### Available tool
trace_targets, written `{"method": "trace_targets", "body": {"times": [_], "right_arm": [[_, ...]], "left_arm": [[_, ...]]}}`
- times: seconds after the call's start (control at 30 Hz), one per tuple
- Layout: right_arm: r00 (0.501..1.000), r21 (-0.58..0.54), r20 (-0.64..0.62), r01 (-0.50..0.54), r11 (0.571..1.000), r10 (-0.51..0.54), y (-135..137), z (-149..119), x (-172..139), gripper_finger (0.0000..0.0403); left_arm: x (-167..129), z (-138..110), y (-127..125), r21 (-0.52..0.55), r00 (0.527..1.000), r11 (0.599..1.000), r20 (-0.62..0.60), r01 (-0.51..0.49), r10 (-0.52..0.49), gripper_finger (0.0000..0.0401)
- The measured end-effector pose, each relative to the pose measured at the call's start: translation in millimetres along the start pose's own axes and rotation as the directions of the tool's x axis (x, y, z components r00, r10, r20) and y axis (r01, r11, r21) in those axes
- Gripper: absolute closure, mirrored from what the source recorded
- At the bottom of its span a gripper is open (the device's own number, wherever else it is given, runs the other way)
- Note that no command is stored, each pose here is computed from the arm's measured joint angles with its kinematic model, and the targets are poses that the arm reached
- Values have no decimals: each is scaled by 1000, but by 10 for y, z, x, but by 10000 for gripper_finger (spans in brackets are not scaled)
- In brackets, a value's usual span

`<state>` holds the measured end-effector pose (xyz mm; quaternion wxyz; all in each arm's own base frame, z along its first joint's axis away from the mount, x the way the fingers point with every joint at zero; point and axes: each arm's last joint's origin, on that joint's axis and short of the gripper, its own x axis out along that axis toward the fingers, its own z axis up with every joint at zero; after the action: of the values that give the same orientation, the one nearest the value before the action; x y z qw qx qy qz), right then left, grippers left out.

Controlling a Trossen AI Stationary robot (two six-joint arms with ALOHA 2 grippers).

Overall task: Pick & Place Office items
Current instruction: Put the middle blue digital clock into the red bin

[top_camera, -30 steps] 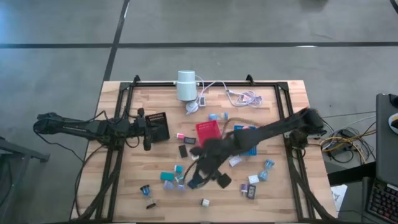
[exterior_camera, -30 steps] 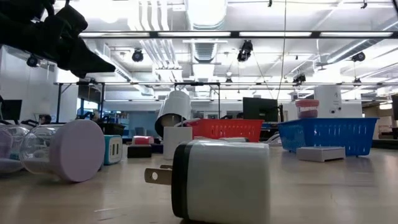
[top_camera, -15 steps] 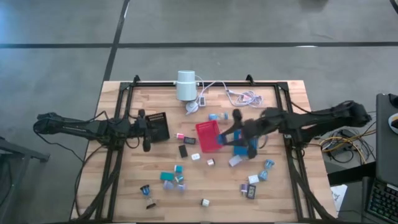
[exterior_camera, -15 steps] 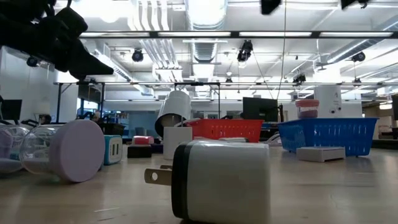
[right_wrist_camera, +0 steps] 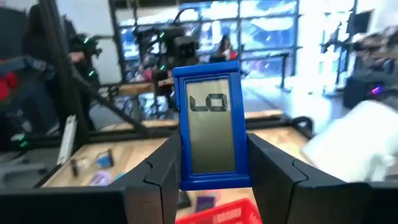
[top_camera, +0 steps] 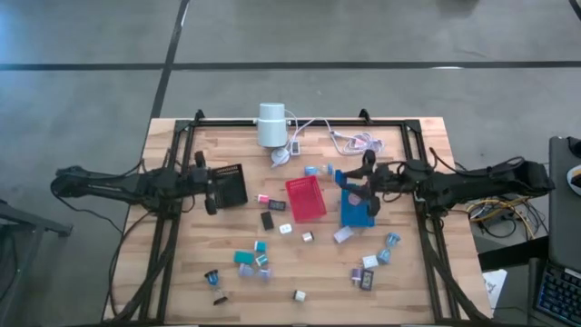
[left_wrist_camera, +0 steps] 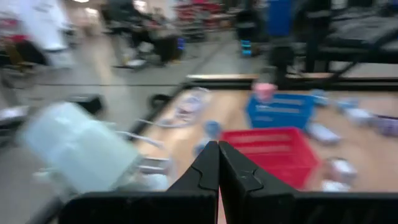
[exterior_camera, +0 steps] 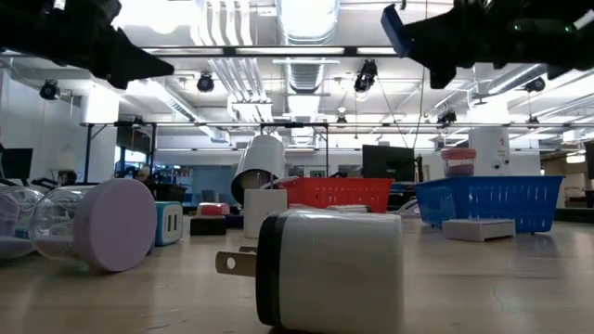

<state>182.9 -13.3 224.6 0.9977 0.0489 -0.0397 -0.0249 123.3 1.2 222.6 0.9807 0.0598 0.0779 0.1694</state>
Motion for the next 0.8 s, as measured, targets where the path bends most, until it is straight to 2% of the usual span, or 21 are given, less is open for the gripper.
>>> {"method": "trace_targets", "body": {"times": [0.1,0.2,0.3,0.47,0.53,0.67,0.8], "right_arm": [[998,-12,55,26,1000,-25,-14,-34,-82,262],[995,-23,78,66,998,-64,-26,-73,-166,262],[992,-28,89,92,995,-89,-49,-103,-236,262],[988,-16,137,74,997,-71,-48,-103,-354,262],[985,-23,157,78,997,-73,-47,-106,-402,262],[983,-25,167,80,996,-75,-51,-162,-470,262],[978,-79,195,89,993,-73,-50,-170,-525,262]], "left_arm": [[-16,19,40,44,994,993,6,-111,111,396],[-16,13,59,52,983,982,24,-182,181,396],[1,-34,49,117,982,975,6,-187,188,396],[39,-93,27,241,982,954,-13,-179,188,396],[45,-56,32,227,979,952,20,-204,205,396],[29,18,64,132,959,950,55,-282,277,396],[3,72,81,87,958,955,73,-284,278,399]]}}
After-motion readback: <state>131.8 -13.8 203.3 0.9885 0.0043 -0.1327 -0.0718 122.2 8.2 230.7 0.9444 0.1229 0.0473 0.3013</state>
